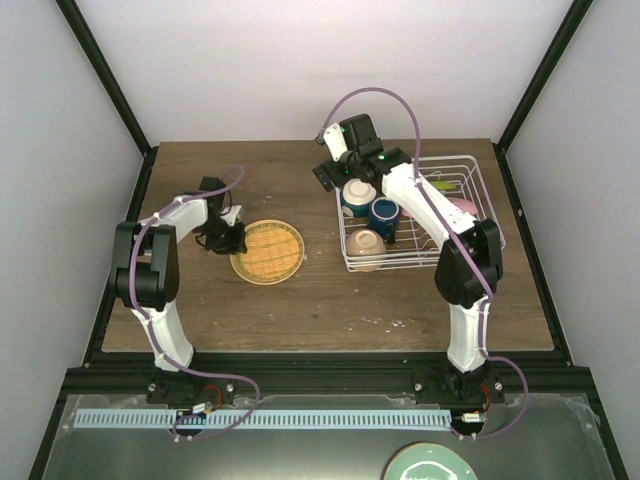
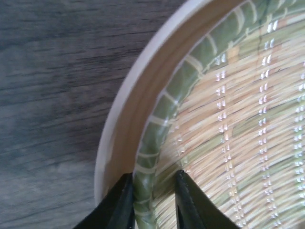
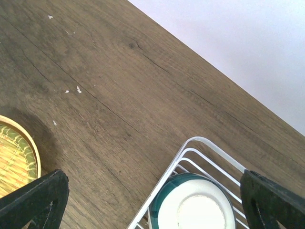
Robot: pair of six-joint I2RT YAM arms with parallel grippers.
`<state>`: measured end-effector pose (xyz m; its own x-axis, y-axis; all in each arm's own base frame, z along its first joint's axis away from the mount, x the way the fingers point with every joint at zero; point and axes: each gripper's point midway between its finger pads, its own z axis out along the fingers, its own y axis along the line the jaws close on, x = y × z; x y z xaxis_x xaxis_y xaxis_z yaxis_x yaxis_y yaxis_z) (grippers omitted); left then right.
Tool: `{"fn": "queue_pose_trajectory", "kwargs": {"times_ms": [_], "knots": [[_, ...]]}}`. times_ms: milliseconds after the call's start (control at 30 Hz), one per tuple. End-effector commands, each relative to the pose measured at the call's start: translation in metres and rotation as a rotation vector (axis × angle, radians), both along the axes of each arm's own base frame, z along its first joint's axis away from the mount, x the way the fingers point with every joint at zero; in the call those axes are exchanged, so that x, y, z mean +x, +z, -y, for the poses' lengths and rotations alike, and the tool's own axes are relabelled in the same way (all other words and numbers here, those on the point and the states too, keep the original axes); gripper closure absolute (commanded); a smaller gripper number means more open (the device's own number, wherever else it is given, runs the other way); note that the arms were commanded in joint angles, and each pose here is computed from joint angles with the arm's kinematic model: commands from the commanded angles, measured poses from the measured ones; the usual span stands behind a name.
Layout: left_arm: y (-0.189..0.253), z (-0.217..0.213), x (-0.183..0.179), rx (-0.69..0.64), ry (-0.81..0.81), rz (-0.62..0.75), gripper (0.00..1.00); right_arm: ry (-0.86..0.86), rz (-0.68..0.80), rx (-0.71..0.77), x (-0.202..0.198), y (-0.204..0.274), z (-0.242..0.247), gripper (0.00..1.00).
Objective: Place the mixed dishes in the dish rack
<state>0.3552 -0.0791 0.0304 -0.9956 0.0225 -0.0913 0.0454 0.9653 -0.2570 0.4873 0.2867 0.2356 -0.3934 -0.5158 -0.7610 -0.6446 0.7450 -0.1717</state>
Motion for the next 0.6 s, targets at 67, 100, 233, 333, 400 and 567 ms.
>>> {"fn": "queue_pose_trajectory", "kwargs": {"times_ms": [67, 100, 233, 333, 400, 567], "knots": [[-0.007, 0.008, -0.008, -0.036, -0.009, -0.029, 0.87, 0.011, 0.006, -0.074, -0.002, -0.010, -0.005, 0.01], [-0.006, 0.008, -0.009, -0.041, -0.011, -0.028, 0.89, 0.010, 0.007, -0.080, -0.002, -0.011, -0.005, 0.01], [0.003, 0.016, -0.009, -0.087, -0.024, -0.015, 0.94, 0.013, 0.004, -0.079, -0.003, -0.011, -0.007, 0.01], [0.014, 0.024, -0.007, -0.138, -0.051, 0.012, 0.97, 0.011, -0.002, -0.069, -0.005, -0.010, -0.007, 0.00], [0.022, 0.029, -0.006, -0.166, -0.073, 0.028, 0.99, 0.014, -0.007, -0.060, -0.006, -0.009, -0.008, 0.00], [0.043, 0.035, -0.007, -0.246, -0.087, 0.065, 1.00, 0.025, -0.020, -0.034, -0.011, -0.004, -0.011, 0.00]]}}
